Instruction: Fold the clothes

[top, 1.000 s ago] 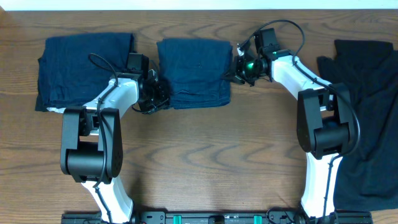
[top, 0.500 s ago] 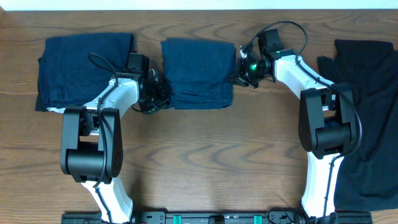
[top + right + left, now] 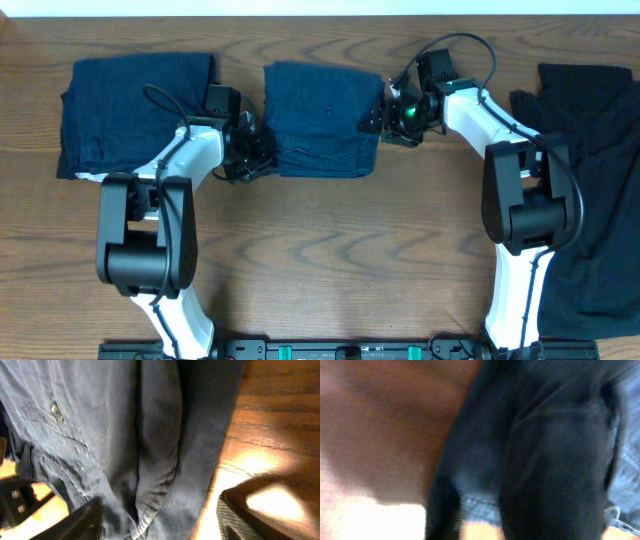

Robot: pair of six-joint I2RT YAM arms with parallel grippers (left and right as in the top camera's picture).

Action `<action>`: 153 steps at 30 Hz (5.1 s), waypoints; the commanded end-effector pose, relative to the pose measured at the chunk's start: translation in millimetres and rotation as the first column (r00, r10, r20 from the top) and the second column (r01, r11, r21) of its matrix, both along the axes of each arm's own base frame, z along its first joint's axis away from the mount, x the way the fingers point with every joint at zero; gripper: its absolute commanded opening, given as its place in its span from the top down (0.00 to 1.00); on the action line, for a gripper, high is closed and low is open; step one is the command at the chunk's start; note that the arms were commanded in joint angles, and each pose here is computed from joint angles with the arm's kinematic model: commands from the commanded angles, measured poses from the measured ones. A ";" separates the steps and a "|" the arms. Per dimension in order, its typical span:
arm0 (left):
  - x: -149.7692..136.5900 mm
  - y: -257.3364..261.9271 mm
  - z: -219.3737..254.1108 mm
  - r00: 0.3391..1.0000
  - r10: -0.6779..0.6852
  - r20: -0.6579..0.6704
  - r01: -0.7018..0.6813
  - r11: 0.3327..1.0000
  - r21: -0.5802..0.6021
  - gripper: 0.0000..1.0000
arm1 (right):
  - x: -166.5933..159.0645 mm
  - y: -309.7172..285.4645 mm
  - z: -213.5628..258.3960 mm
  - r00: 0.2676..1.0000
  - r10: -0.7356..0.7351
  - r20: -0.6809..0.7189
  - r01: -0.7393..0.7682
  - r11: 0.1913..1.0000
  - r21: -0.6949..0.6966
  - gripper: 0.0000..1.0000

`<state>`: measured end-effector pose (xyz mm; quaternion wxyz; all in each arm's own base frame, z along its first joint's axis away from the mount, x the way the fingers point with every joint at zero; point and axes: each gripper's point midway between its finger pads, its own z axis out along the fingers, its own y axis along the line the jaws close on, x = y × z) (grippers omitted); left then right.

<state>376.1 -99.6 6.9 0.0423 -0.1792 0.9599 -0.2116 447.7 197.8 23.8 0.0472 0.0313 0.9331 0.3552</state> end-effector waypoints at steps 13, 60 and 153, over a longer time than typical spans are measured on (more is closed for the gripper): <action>27.9 42.6 90.5 0.953 0.013 0.301 -0.085 0.970 0.227 0.35 | 1.1 -78.0 43.8 0.996 0.001 0.093 0.010 0.993 -0.118 0.01; 27.4 -35.9 -15.5 0.973 -0.157 0.172 0.106 0.956 0.272 0.37 | 4.3 -114.2 30.6 0.995 -0.055 0.083 0.075 0.964 -0.255 0.01; 17.8 -19.3 -25.3 0.997 -0.073 0.007 0.071 0.982 0.175 0.91 | 4.3 -114.2 30.6 0.995 -0.055 0.083 0.075 0.964 -0.255 0.01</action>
